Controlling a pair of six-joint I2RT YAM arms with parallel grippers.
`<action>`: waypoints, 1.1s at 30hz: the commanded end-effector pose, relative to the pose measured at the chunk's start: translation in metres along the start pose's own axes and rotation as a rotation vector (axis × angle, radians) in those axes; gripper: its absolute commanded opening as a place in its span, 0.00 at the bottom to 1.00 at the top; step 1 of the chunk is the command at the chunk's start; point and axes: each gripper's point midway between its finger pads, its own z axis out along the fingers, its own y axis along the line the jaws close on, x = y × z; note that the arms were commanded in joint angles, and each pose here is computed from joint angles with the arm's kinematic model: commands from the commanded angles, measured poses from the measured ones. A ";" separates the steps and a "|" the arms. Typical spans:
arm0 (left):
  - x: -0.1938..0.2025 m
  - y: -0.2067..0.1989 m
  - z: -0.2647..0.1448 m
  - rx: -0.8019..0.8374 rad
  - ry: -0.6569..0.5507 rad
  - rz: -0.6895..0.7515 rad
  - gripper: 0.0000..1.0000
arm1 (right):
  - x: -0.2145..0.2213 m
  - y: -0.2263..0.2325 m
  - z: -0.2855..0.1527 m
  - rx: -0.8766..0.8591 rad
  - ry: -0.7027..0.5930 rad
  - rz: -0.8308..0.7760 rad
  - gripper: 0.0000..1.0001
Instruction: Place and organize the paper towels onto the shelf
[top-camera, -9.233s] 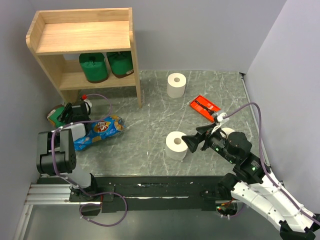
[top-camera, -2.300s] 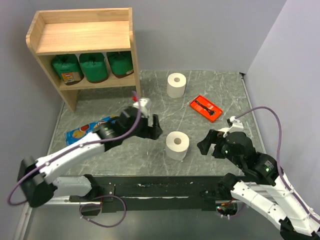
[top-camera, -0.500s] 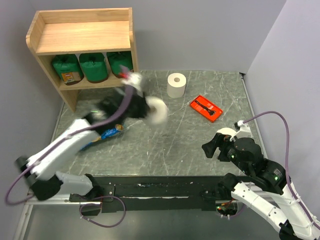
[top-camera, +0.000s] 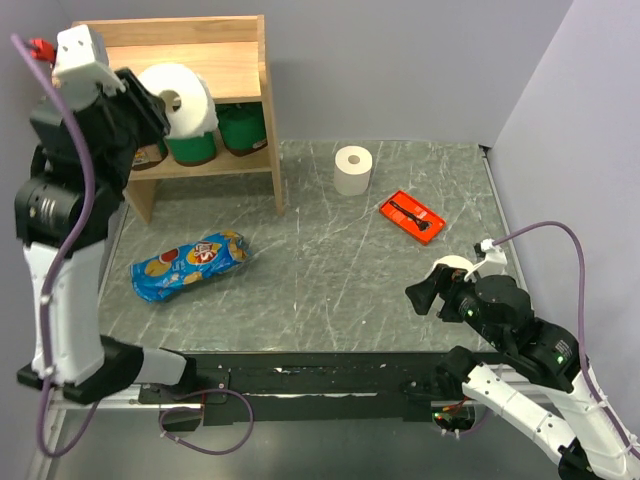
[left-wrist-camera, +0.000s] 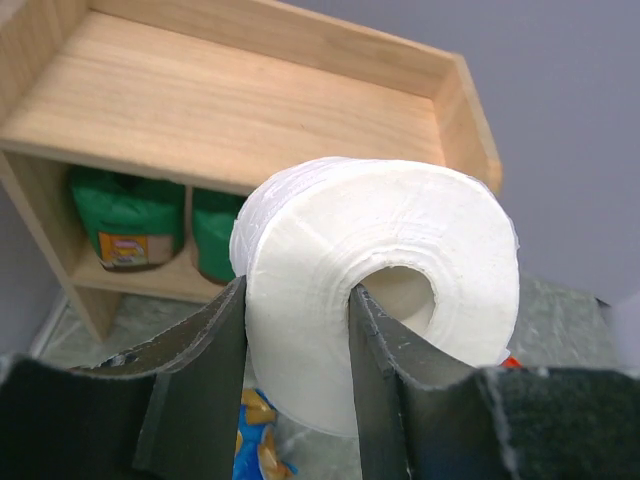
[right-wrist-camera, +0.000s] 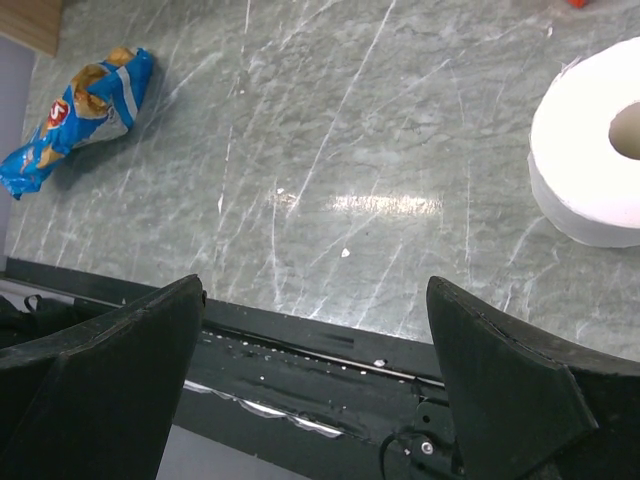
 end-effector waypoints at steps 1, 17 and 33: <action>-0.021 0.001 0.035 0.023 -0.046 0.026 0.26 | -0.010 0.002 -0.009 -0.010 -0.028 -0.001 0.99; -0.061 -0.003 0.066 0.121 -0.184 -0.057 0.26 | -0.007 -0.001 -0.009 0.007 -0.011 -0.007 0.99; -0.073 -0.012 0.109 0.181 -0.239 -0.129 0.29 | -0.010 -0.001 -0.014 0.016 -0.009 -0.011 0.99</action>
